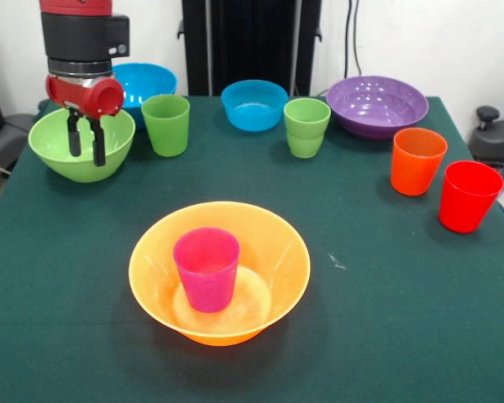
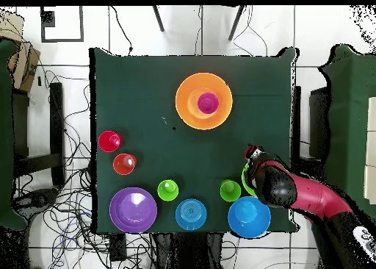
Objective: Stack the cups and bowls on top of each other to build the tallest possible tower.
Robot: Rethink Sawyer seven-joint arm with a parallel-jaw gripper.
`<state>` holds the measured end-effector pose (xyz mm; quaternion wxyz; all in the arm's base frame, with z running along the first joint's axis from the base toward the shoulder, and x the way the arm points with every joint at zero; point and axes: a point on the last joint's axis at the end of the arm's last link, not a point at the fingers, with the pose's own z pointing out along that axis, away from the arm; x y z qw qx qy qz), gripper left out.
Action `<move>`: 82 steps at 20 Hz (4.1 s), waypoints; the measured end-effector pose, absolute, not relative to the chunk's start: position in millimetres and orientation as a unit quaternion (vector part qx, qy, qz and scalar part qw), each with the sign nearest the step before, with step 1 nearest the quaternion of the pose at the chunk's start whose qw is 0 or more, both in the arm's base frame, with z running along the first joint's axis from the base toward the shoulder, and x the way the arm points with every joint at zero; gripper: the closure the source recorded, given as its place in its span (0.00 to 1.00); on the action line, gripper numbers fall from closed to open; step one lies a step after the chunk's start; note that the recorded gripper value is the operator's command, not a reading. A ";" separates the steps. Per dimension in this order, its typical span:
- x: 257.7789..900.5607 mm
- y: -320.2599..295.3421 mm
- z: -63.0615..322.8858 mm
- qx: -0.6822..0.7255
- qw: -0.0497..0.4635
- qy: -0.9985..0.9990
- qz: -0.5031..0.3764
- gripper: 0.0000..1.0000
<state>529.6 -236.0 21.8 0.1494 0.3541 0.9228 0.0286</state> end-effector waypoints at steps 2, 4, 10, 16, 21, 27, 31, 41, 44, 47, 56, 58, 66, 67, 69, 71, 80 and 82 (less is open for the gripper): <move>530.4 -233.8 21.9 0.352 0.150 0.924 0.028 0.00; 530.3 -231.2 20.9 0.349 0.152 0.924 0.026 0.00; 524.6 -217.1 7.0 0.334 0.158 0.929 0.020 0.00; 512.3 -202.2 -11.6 0.322 0.172 0.931 0.020 0.00; 493.9 -195.4 -17.9 0.317 0.170 0.933 0.023 0.00; 462.7 -188.1 -16.1 0.319 0.150 0.935 0.024 0.00; 440.5 -185.2 -7.9 0.324 0.137 0.936 0.026 0.00; 404.7 -206.1 30.8 0.357 0.133 0.924 0.027 0.00; 404.0 -213.1 37.7 0.363 0.131 0.922 0.028 0.00; 406.8 -214.9 41.6 0.362 0.130 0.923 0.029 0.00; 422.6 -196.5 43.1 0.341 0.132 0.930 0.041 0.00; 423.9 -191.0 40.7 0.336 0.129 0.932 0.044 0.00; 427.1 -176.3 31.4 0.324 0.122 0.937 0.054 0.00; 427.5 -176.6 31.6 0.323 0.123 0.937 0.055 0.00; 427.8 -178.6 32.3 0.318 0.126 0.938 0.057 0.00; 425.9 -182.7 32.4 0.313 0.127 0.940 0.059 0.00; 426.0 -200.5 39.8 0.316 0.117 0.939 0.067 0.00; 428.4 -210.9 46.3 0.321 0.117 0.937 0.068 0.00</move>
